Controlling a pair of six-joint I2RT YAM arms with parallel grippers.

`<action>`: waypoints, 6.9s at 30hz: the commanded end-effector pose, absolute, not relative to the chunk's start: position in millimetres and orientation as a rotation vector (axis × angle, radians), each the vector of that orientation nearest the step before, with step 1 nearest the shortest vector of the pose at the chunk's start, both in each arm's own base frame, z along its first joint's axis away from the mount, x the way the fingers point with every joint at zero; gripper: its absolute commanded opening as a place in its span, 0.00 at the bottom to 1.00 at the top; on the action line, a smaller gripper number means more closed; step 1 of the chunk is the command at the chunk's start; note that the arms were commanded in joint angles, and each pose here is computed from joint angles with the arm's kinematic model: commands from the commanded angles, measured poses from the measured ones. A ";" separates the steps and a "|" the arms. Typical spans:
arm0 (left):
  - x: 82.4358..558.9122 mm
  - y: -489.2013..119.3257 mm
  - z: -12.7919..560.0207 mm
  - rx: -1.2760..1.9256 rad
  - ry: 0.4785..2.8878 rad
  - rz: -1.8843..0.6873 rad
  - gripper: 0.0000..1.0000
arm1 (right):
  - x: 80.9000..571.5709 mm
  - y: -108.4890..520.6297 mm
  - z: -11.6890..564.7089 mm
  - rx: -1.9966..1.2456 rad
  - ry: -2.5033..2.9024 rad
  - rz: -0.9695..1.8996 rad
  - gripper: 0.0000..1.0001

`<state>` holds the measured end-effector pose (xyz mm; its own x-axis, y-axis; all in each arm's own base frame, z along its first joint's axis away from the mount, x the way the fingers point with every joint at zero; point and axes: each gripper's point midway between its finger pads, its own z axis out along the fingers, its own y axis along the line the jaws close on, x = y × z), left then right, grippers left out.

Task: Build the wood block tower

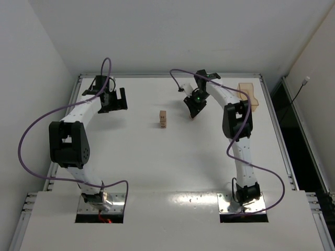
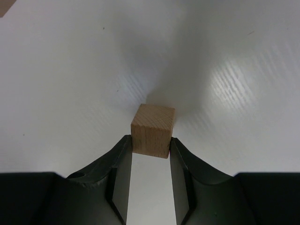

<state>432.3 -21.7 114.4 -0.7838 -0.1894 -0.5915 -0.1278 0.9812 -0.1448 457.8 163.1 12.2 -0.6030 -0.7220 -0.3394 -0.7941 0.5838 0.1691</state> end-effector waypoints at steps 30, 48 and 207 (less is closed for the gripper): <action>437.6 -16.6 118.7 -0.216 2.456 -0.112 1.00 | 477.3 164.3 87.5 -0.992 2.279 0.443 0.74; 437.2 -16.6 116.4 -0.216 2.456 -0.112 1.00 | 439.0 155.4 91.1 -0.519 2.169 0.428 0.63; 444.9 -22.2 114.4 -0.216 2.465 -0.151 1.00 | 414.4 337.8 152.4 -1.828 1.724 0.618 0.00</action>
